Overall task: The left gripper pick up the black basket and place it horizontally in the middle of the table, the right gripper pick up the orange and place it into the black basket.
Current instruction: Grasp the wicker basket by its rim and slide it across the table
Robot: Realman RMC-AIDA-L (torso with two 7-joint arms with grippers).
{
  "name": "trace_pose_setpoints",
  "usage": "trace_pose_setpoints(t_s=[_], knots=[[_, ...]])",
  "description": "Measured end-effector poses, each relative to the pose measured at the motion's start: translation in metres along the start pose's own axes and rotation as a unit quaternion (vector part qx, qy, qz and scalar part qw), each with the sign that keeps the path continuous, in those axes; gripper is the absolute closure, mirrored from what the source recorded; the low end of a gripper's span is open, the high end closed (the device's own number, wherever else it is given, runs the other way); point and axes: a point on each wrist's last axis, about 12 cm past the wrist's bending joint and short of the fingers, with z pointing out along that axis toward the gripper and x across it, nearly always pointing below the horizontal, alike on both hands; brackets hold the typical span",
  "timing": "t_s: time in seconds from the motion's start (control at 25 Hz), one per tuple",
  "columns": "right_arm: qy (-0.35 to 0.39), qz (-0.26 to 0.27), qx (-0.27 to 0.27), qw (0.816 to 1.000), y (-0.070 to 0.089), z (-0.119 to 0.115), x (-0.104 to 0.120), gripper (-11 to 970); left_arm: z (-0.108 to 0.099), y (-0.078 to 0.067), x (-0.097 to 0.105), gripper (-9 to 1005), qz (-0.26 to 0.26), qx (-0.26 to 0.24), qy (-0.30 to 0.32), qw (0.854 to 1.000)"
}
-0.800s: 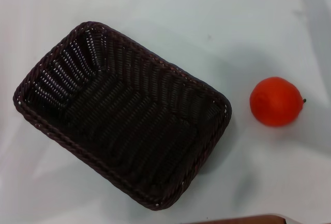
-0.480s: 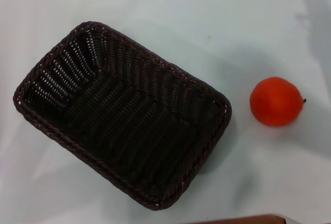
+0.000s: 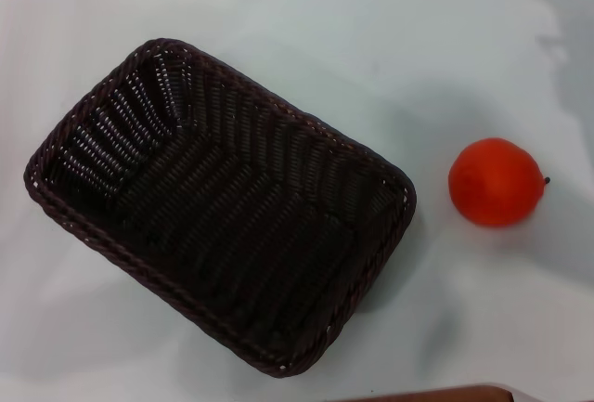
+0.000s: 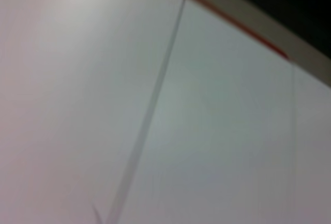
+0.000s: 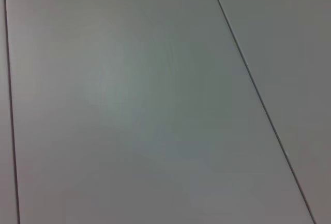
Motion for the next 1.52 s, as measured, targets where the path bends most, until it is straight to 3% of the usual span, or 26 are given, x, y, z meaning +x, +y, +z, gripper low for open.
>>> trace_pose_setpoints(t_s=[0.16, 0.28, 0.4, 0.52, 0.68, 0.84, 1.08, 1.52], knots=[[-0.005, 0.002, -0.003, 1.0, 0.0, -0.001, -0.001, 224, 0.02, 0.015, -0.017, 357, -0.072, 0.052, 0.119, 0.989], [-0.009, 0.002, -0.005, 1.0, 0.001, -0.001, -0.002, 227, 0.043, 0.017, -0.033, 360, -0.093, 0.106, 0.234, 0.962], [-0.013, 0.003, -0.006, 1.0, 0.001, -0.001, -0.003, 230, 0.066, 0.012, -0.044, 362, -0.096, 0.132, 0.346, 0.924], [-0.015, 0.004, -0.005, 1.0, 0.0, 0.001, -0.004, 234, 0.092, 0.004, -0.048, 348, -0.074, 0.131, 0.471, 0.869], [-0.018, 0.006, -0.006, 1.0, -0.001, 0.003, -0.005, 238, 0.115, -0.005, -0.039, 330, -0.045, 0.114, 0.567, 0.815], [-0.021, 0.008, -0.008, 1.0, -0.001, 0.003, -0.006, 242, 0.133, -0.011, -0.026, 312, -0.031, 0.105, 0.612, 0.783], [-0.028, 0.009, -0.012, 1.0, 0.0, 0.0, -0.008, 249, 0.153, -0.015, -0.011, 294, -0.008, 0.078, 0.651, 0.755], [-0.044, 0.009, -0.02, 0.999, 0.002, 0.0, -0.012, 261, 0.167, -0.027, 0.02, 335, 0.031, 0.059, 0.716, 0.695]])
